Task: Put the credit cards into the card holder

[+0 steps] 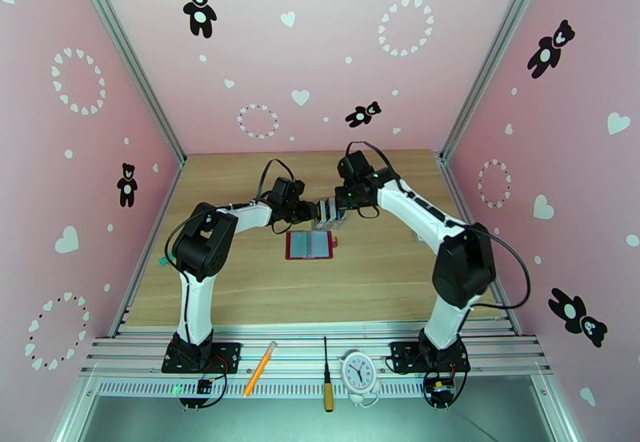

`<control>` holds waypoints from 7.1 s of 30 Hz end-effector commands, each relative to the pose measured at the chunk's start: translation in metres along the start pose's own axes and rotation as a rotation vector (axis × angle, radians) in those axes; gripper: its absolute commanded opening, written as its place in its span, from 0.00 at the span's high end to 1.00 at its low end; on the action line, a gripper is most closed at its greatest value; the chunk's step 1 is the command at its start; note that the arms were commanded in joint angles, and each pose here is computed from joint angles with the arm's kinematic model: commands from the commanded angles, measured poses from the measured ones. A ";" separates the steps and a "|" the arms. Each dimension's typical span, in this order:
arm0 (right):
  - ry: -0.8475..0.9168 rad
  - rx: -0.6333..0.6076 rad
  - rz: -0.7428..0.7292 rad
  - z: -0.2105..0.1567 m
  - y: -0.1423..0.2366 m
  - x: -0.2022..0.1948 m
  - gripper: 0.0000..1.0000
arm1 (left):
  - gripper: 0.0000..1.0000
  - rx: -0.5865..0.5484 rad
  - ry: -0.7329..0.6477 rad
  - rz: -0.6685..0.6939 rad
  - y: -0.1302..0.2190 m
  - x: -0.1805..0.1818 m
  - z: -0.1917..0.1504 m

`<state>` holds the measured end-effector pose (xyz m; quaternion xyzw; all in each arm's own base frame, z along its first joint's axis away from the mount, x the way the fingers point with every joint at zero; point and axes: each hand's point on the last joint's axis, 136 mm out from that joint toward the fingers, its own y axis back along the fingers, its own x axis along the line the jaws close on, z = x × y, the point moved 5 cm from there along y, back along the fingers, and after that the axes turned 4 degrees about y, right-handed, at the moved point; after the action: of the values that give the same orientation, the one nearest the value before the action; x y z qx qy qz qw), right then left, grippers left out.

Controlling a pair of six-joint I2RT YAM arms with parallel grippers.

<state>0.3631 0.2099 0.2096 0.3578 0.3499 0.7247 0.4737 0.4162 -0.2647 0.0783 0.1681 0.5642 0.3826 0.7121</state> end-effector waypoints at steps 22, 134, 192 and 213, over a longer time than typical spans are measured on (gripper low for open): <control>-0.304 -0.127 0.571 -0.066 -0.016 0.041 1.00 | 0.57 -0.030 -0.105 0.247 0.079 -0.001 -0.038; -0.475 0.001 0.558 -0.134 -0.107 0.032 1.00 | 0.76 0.121 -0.074 0.362 0.068 0.048 -0.112; -0.533 -0.020 0.508 -0.134 -0.119 0.028 1.00 | 0.76 0.134 -0.064 0.358 0.068 0.056 -0.123; -0.494 0.022 0.543 -0.134 -0.118 0.040 1.00 | 0.76 0.130 -0.061 0.359 0.068 0.056 -0.122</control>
<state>0.2948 0.2595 0.0631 0.5983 0.0961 0.7243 0.3289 0.3041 -0.2037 0.0617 0.2921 0.5052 0.4780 0.6564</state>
